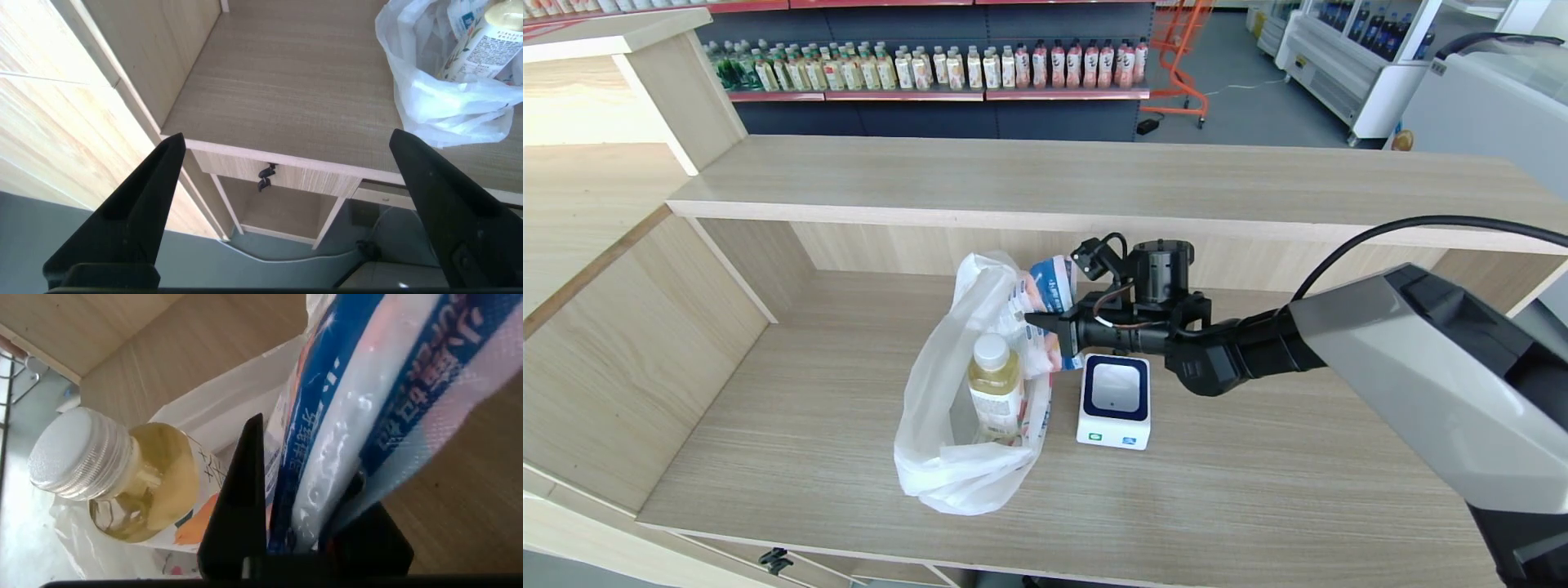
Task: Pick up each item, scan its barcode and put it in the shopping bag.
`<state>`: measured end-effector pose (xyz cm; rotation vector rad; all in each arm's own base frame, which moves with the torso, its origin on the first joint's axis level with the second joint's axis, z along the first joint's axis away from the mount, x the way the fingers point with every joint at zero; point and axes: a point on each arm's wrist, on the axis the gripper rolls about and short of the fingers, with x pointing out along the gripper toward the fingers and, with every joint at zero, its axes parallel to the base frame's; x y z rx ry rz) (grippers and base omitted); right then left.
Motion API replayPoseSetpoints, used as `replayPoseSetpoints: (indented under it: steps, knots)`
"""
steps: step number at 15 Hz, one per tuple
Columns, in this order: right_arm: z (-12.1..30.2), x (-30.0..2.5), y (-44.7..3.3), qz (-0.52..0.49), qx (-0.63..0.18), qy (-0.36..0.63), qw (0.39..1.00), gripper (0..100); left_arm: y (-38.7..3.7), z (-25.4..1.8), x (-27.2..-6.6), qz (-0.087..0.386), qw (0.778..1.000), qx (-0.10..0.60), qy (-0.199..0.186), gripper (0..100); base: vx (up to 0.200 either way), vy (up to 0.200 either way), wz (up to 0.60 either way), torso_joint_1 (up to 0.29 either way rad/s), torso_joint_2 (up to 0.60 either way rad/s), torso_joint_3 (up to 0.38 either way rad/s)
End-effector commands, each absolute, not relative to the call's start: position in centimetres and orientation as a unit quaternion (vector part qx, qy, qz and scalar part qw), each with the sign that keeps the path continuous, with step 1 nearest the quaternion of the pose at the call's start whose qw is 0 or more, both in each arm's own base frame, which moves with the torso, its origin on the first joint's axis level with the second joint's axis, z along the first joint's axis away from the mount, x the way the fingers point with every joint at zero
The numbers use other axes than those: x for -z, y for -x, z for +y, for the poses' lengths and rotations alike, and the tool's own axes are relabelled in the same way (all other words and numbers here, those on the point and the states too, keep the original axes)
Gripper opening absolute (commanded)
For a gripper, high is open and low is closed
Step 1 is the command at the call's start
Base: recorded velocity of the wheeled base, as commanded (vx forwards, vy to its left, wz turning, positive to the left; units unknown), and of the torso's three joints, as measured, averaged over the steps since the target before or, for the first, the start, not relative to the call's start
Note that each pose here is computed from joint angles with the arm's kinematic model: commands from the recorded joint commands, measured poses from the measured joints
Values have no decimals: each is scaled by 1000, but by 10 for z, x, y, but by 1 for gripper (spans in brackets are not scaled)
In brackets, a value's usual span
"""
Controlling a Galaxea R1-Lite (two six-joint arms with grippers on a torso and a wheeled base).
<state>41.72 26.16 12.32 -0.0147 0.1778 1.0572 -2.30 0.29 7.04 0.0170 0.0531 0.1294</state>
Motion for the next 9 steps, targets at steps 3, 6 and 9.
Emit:
replayPoseSetpoints:
  steps: [3, 6, 9]
  knots:
    - [258, -140, -413, 72, -506, 2, 859, 100, 23, 3, -70, 26, 998, -65, -9, 100, 0, 0, 0, 0, 0, 0]
    - [260, -165, -404, 61, -511, -30, 857, 100, 23, 3, -70, 26, 998, -65, -9, 100, 0, 0, 0, 0, 0, 0]
    - [234, -197, -374, 67, -504, -49, 860, 100, 23, 3, -70, 26, 998, -65, -9, 100, 0, 0, 0, 0, 0, 0]
